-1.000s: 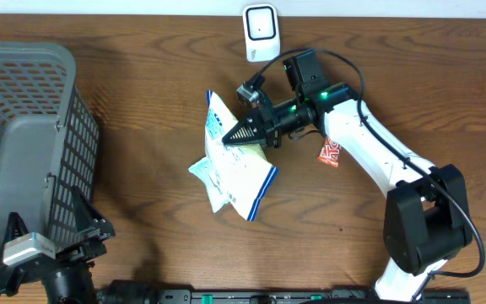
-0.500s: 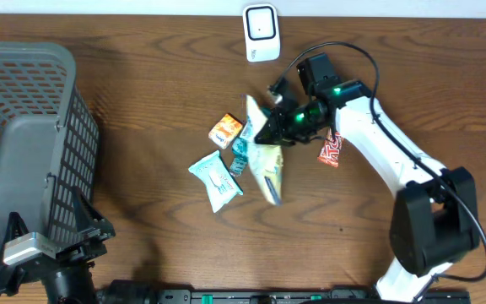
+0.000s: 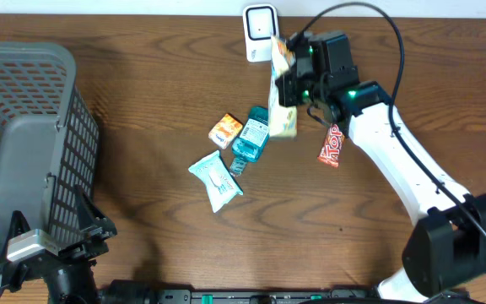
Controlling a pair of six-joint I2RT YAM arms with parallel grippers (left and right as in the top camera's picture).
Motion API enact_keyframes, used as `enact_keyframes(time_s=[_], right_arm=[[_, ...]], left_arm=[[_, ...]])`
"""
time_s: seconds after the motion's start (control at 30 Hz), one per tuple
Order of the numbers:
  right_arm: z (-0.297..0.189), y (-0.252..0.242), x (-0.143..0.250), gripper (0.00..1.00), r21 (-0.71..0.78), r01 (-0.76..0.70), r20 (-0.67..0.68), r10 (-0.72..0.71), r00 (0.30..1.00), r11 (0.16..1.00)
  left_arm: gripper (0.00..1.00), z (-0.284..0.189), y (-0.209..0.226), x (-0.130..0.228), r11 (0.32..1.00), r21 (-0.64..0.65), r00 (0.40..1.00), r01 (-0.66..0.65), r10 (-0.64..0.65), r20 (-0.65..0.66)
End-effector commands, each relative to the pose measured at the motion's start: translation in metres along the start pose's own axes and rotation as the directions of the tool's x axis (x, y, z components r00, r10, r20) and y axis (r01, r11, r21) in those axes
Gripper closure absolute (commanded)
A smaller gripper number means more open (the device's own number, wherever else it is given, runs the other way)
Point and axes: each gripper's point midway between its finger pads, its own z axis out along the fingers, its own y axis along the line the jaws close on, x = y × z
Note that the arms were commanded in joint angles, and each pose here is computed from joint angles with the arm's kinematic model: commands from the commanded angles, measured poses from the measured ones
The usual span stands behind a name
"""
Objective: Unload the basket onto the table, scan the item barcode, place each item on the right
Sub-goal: 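Swing the yellow pack under the white scanner with the right gripper, then carry the yellow pack to the right table edge and release it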
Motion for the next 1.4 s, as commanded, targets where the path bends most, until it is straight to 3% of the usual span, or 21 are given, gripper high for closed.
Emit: enact_keyframes(time_s=[0.0,0.27,0.5,0.63,0.83,1.23,1.37], right_arm=[[0.007,-0.007,-0.036,0.99,0.092,0.082,0.113,-0.092,0.989,0.992],[0.035,0.017,-0.121,0.99,0.268,0.344,0.315,-0.419,0.852,0.9],[0.087,0.011,-0.163,0.99,0.45,0.46,0.319,-0.618,0.718,0.766],[0.122,-0.008,-0.166,0.99,0.525,0.426,0.299,-0.629,0.718,0.736],[0.164,-0.002,-0.162,0.99,0.508,0.46,0.322,-0.656,0.683,0.728],[0.175,0.037,-0.157,0.99,0.502,0.514,0.357,-0.708,0.609,0.695],[0.182,0.033,-0.146,0.99,0.487,0.536,0.31,-0.711,0.632,0.689]], left_arm=[[0.02,0.0,0.0,0.001,1.0,0.002,1.0,0.007,-0.007,0.002],[0.02,0.001,-0.001,0.001,1.0,0.002,1.0,0.008,-0.008,0.004],[0.02,0.005,-0.002,0.003,1.0,0.004,1.0,0.014,-0.014,0.016],[0.02,0.006,-0.003,0.003,1.0,0.004,1.0,0.015,-0.015,0.018],[0.02,0.006,-0.003,0.003,1.0,0.005,1.0,0.016,-0.016,0.021],[0.02,0.006,-0.003,0.003,1.0,0.004,1.0,0.016,-0.016,0.021],[0.02,0.006,-0.003,0.003,1.0,0.004,1.0,0.016,-0.016,0.021]])
